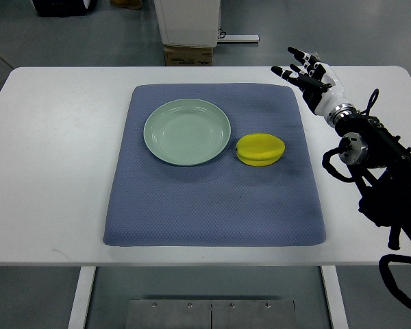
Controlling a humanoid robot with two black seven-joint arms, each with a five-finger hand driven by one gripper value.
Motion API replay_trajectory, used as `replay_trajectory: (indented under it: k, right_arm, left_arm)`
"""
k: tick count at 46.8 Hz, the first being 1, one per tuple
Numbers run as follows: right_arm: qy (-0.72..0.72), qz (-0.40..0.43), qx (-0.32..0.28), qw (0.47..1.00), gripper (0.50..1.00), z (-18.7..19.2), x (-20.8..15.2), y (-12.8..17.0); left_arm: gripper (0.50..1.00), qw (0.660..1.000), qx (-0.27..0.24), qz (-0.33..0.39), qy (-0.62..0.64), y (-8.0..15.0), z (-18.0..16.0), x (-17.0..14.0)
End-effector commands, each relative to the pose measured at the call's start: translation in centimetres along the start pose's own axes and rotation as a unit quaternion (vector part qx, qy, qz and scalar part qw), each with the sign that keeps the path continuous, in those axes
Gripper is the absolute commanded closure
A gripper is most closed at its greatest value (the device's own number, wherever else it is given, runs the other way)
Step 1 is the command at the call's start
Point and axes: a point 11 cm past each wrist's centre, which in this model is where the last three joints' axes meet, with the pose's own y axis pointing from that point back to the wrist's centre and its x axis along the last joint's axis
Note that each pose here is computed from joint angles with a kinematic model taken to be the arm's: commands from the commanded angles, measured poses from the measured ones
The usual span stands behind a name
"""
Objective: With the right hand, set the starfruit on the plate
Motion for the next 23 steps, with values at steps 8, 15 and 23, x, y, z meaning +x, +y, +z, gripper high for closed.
replay_trajectory:
  k: [8, 15, 23]
  right_arm:
    - [0.0, 0.001, 0.0, 1.0, 0.5, -0.03, 0.07, 0.01]
    - [0.001, 0.0, 0.001, 1.0, 0.5, -0.11, 0.04, -0.02]
    - [0.004, 0.002, 0.001, 1.0, 0.5, -0.37, 0.24, -0.06]
  left_arm:
    - [0.5, 1.0, 0.0, 0.0, 0.001, 0.01, -0.04, 0.0]
    - [0.5, 1.0, 0.0, 0.001, 0.0, 0.01, -0.04, 0.03]
    - [0.5, 1.0, 0.001, 0.003, 0.0, 0.02, -0.14, 0.11]
